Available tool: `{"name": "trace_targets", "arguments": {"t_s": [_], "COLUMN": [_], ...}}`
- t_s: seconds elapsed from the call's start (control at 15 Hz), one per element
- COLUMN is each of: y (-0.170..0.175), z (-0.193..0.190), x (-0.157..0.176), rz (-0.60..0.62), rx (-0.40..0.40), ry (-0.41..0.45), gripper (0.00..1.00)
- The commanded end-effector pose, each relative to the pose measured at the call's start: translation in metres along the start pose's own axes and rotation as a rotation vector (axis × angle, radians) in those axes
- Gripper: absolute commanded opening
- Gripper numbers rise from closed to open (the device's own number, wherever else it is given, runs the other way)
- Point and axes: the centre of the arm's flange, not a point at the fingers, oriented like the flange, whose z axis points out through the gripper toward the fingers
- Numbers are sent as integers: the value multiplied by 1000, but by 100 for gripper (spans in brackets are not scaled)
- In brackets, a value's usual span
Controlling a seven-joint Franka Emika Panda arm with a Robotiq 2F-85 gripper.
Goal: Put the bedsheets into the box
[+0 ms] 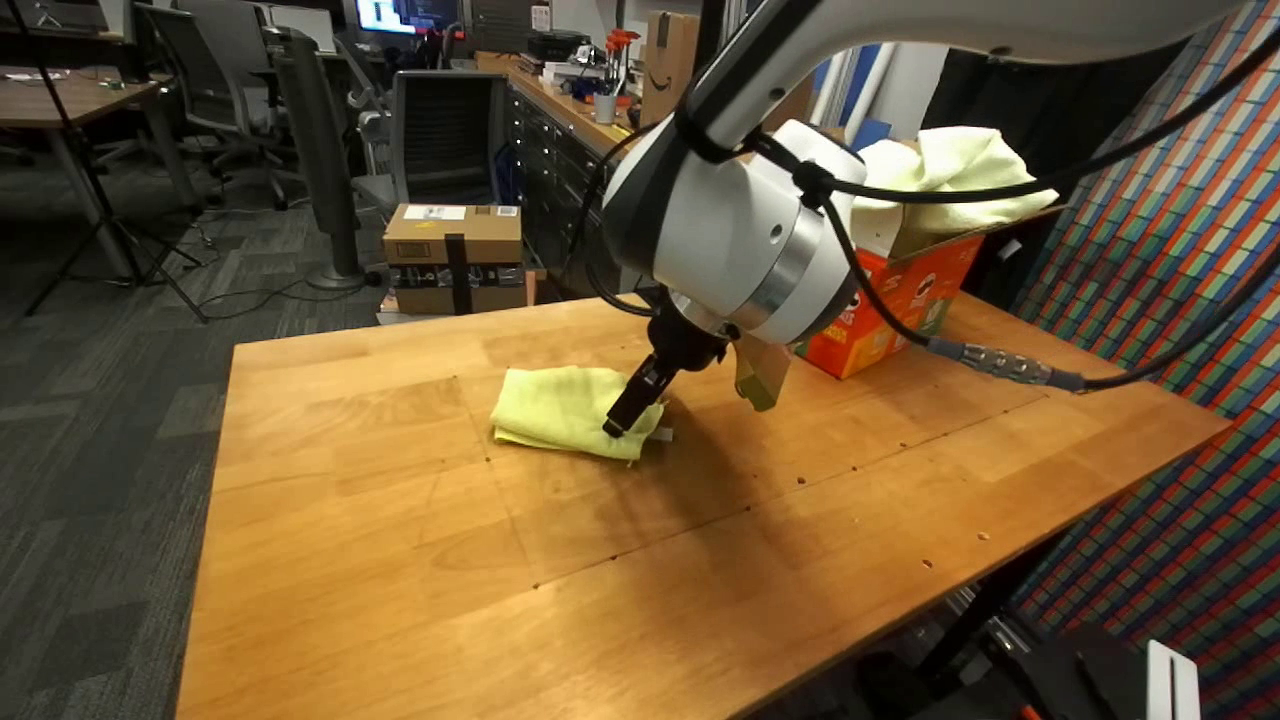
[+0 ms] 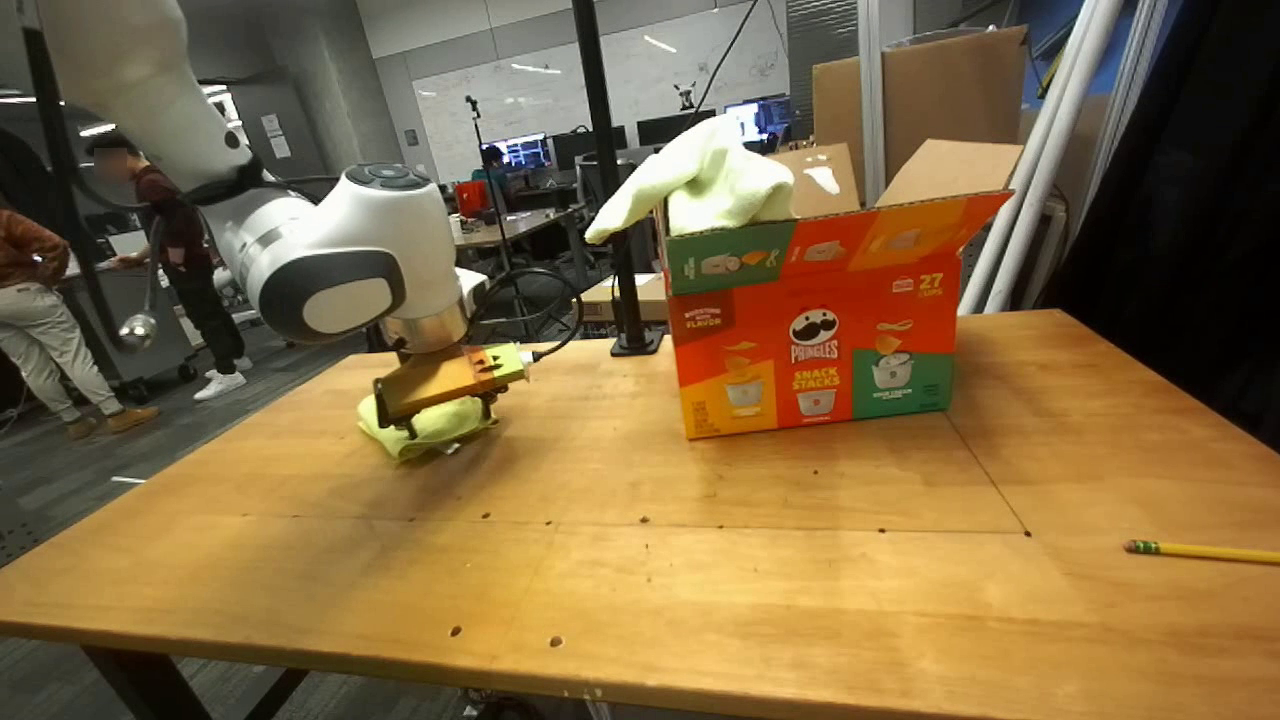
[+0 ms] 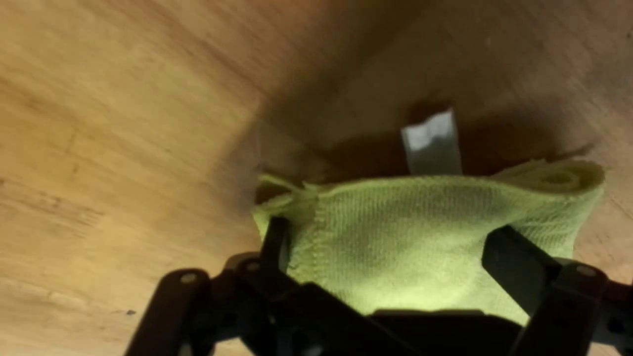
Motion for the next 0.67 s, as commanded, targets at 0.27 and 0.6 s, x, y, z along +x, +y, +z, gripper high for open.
{"name": "trace_targets", "arguments": {"t_s": [0.27, 0.6], "y": [4, 23], "z": [4, -23], "x": [16, 16], "rz": [-23, -14], "rx": [-66, -123], "ry": [29, 41], "gripper": [40, 0]}}
